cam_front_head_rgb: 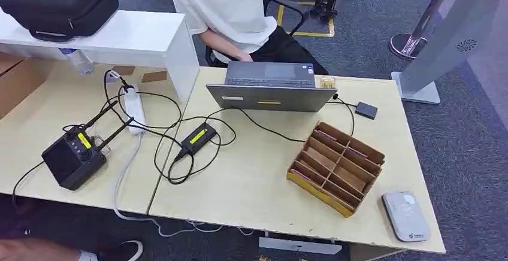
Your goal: Pass the card to the sensor for recognition and then transmit it.
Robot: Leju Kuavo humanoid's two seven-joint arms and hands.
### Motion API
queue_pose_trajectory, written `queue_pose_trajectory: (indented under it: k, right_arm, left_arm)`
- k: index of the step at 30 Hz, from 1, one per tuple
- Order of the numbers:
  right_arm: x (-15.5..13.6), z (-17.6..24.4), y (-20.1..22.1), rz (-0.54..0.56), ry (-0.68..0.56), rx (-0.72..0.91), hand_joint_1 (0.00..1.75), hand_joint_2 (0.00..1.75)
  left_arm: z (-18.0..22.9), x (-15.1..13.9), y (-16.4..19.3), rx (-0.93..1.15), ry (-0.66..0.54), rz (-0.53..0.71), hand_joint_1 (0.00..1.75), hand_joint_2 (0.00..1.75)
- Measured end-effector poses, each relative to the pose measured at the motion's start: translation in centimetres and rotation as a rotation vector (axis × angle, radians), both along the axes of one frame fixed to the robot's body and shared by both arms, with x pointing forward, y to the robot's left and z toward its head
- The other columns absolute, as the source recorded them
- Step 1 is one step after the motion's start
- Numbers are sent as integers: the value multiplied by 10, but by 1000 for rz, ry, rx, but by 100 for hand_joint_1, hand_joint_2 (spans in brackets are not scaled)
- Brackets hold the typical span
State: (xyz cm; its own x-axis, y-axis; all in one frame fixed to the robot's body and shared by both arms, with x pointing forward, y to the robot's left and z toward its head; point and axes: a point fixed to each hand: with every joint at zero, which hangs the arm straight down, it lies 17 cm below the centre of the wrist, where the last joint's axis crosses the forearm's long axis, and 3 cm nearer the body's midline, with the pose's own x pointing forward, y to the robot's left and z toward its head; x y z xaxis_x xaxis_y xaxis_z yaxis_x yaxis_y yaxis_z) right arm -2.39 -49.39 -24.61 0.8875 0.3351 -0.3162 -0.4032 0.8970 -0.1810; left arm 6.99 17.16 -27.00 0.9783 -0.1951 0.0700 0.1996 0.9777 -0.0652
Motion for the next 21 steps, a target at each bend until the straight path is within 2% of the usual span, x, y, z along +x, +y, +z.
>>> queue_pose_trajectory:
  k: [1,2,3,8,15,21]
  right_arm:
    - [6,-6,15,1,-12,-8,0,175]
    - [10,-12,35,-5,-23,1,0,175]
    - [15,-17,56,-16,-37,15,0,175]
    - [31,-31,129,-36,-100,84,0,175]
    - [34,-35,210,-6,-112,185,0,175]
    - [41,-36,240,-20,-160,200,0,175]
  left_arm:
    - [0,1,2,15,-5,3,0,175]
    - [-1,2,3,28,-9,7,0,0]
    - [-1,2,6,48,-13,14,0,175]
    - [-2,1,10,77,-4,74,0,175]
    - [-3,-7,16,111,61,74,0,175]
    - [-3,-6,22,143,62,74,0,175]
